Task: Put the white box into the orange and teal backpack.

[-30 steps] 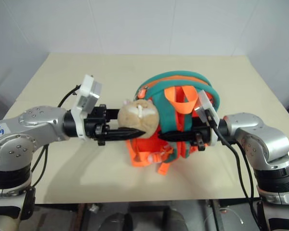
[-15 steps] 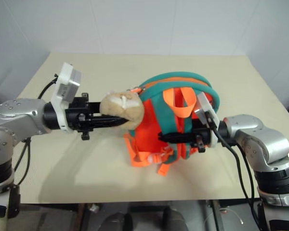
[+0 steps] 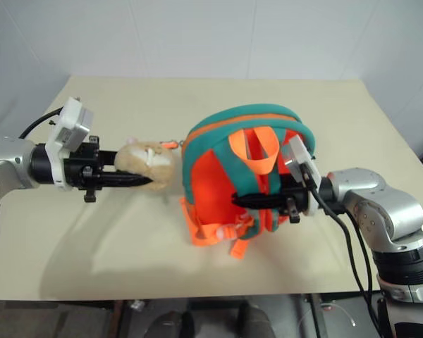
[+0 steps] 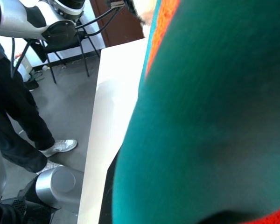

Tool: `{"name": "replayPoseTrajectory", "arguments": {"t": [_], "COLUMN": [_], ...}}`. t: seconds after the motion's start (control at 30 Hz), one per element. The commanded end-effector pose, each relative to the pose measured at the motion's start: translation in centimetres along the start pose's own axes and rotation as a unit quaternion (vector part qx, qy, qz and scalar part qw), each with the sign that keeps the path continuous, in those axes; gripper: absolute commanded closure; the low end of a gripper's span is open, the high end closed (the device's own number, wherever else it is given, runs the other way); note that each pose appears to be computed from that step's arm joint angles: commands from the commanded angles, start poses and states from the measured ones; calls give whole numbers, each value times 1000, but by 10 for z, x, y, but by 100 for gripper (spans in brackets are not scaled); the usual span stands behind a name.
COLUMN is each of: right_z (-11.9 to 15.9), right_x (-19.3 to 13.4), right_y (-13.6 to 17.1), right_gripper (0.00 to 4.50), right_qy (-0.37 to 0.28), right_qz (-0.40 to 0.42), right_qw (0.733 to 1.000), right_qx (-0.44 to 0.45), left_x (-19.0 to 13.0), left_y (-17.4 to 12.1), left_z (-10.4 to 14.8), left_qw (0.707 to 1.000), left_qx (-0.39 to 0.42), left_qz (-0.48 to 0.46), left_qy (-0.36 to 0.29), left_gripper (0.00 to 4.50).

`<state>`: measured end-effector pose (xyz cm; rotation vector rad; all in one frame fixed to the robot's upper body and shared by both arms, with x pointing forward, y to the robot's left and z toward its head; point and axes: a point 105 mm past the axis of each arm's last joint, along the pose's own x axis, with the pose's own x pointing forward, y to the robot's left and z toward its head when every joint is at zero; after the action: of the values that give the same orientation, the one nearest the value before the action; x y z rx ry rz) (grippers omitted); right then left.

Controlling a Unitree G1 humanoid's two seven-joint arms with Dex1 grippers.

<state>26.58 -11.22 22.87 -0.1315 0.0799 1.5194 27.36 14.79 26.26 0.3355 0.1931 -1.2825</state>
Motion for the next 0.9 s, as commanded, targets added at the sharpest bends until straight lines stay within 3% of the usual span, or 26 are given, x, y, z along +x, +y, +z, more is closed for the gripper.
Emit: {"name": "replayPoseTrajectory", "arguments": {"t": [0.03,0.6,0.9], "right_z": [7,6,5], "right_x": [-4,-5,-1], "right_y": [4,5,3], "right_gripper": [399,399,399], "right_qy": [-7,-18,-22], "right_qz": [-4,-25,-24], "right_qw": [1000,999,999], "right_qx": [-20,-22,-22], "left_x": [-3,-18,3], "left_y": [-2,20,14], "left_z": [-4,-41,-68], "left_qw": [999,979,956], "left_qx": [7,47,50], "left_qz": [-28,-95,-177], "left_qy": [22,176,228], "left_gripper": [306,306,306]}}
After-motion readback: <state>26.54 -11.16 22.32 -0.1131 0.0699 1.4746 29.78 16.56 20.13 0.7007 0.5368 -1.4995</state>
